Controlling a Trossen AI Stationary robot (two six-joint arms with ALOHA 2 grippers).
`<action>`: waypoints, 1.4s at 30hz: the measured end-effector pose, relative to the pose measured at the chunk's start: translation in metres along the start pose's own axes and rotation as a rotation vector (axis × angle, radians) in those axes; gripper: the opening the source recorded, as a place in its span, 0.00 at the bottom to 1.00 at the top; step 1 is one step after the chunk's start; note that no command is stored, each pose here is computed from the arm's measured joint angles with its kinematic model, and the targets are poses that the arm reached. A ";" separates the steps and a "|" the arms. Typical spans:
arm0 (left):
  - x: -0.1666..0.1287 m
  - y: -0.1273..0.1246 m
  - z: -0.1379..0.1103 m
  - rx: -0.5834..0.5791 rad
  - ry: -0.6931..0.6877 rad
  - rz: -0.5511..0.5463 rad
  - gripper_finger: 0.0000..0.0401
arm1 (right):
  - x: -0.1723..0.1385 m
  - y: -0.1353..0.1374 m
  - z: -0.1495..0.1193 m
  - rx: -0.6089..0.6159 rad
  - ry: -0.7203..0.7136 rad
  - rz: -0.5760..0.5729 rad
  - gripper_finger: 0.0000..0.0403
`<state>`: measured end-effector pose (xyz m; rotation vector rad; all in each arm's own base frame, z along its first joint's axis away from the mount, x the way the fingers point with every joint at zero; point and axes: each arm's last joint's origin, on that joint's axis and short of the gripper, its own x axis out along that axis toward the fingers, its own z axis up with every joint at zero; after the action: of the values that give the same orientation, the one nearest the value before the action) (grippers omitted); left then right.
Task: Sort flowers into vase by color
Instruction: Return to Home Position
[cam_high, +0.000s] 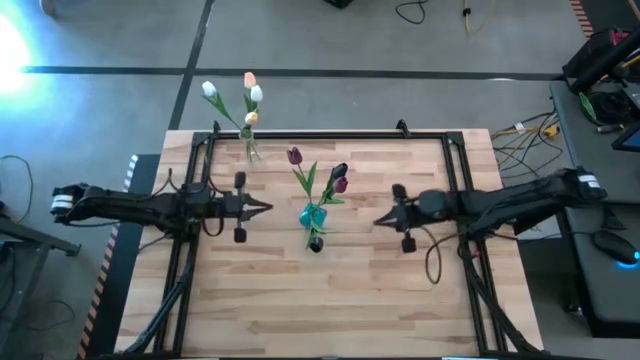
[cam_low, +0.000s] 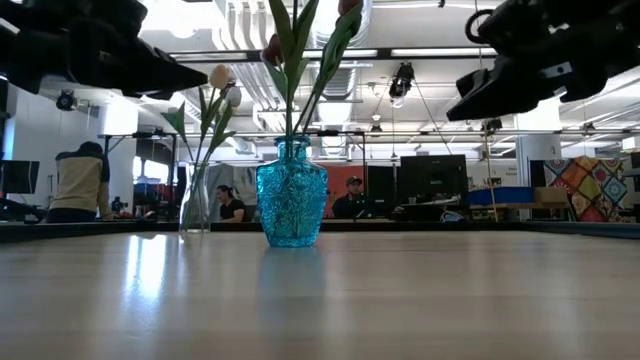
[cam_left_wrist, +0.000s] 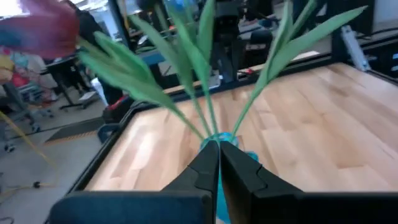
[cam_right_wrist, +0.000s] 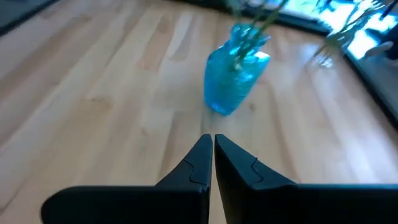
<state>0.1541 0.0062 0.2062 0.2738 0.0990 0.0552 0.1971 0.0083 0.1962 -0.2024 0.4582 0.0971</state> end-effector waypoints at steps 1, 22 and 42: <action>-0.002 0.001 0.000 -0.001 0.004 0.006 0.00 | -0.006 -0.003 -0.002 0.006 -0.023 -0.008 0.03; -0.047 0.001 -0.010 -0.034 -0.146 0.045 0.00 | -0.073 -0.001 -0.064 0.005 -0.361 -0.163 0.03; -0.056 0.000 -0.033 -0.017 -0.213 0.104 0.00 | -0.081 -0.001 -0.068 0.042 -0.511 -0.167 0.02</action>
<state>0.0953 0.0114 0.1802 0.2658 -0.1273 0.1292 0.0959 -0.0115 0.1730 -0.1660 -0.0667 -0.0264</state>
